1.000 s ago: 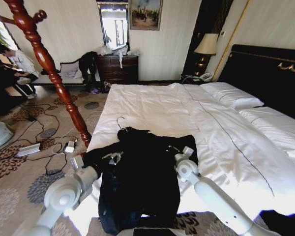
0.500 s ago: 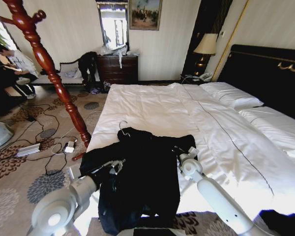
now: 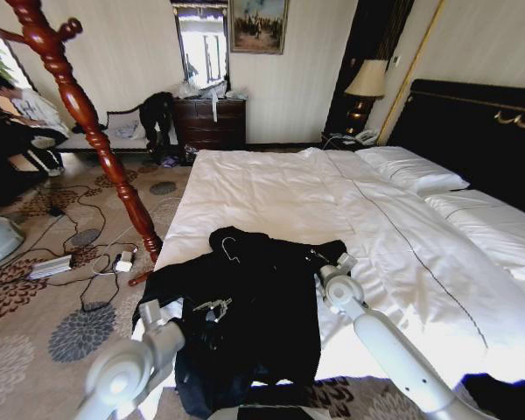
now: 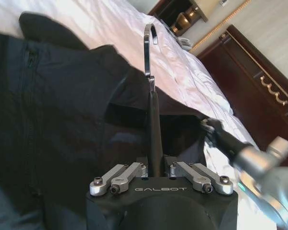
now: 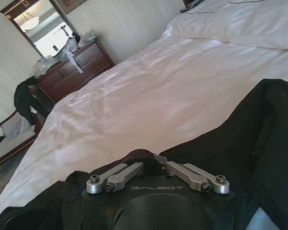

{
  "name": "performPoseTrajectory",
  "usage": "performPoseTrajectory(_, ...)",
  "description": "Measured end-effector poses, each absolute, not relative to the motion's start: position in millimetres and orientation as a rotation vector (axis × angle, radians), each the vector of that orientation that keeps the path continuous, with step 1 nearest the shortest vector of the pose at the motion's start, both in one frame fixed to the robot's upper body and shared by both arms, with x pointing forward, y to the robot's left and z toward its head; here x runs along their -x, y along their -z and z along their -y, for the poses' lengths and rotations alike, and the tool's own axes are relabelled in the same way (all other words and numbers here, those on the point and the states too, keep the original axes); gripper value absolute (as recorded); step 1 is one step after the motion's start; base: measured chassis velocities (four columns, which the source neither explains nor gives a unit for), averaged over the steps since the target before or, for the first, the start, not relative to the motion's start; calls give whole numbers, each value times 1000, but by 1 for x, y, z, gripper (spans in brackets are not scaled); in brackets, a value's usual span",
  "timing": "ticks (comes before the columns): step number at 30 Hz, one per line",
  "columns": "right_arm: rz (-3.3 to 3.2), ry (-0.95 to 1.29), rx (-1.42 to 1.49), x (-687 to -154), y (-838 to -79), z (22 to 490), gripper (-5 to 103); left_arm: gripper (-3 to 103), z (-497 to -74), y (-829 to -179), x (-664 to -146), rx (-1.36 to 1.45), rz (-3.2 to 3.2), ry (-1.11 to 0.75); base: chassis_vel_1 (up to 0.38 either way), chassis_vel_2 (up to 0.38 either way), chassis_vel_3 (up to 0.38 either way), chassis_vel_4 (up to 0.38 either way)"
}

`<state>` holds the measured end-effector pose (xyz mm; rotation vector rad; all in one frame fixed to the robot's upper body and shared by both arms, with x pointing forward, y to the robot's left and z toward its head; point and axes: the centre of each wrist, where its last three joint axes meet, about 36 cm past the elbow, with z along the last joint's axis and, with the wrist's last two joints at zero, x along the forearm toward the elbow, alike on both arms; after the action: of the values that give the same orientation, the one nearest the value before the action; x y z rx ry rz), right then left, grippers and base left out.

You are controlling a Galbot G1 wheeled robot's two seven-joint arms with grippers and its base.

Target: Pick up the clothes from the bed and hang them on the clothes hanger.

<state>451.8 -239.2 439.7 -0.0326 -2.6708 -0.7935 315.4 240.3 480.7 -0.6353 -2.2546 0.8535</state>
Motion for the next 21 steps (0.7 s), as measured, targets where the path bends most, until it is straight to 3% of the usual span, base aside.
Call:
performPoseTrajectory(13, 2697, 692, -112, -416, -419, 222, 1, 16, -227, -404, -386, 711, 2178, -1082, 0, 0, 0, 0)
performPoseTrajectory(21, 2729, 617, -238, -406, -398, 207, 1, 16, -219, -388, -429, 737, 2158, -1013, 0, 0, 0, 0)
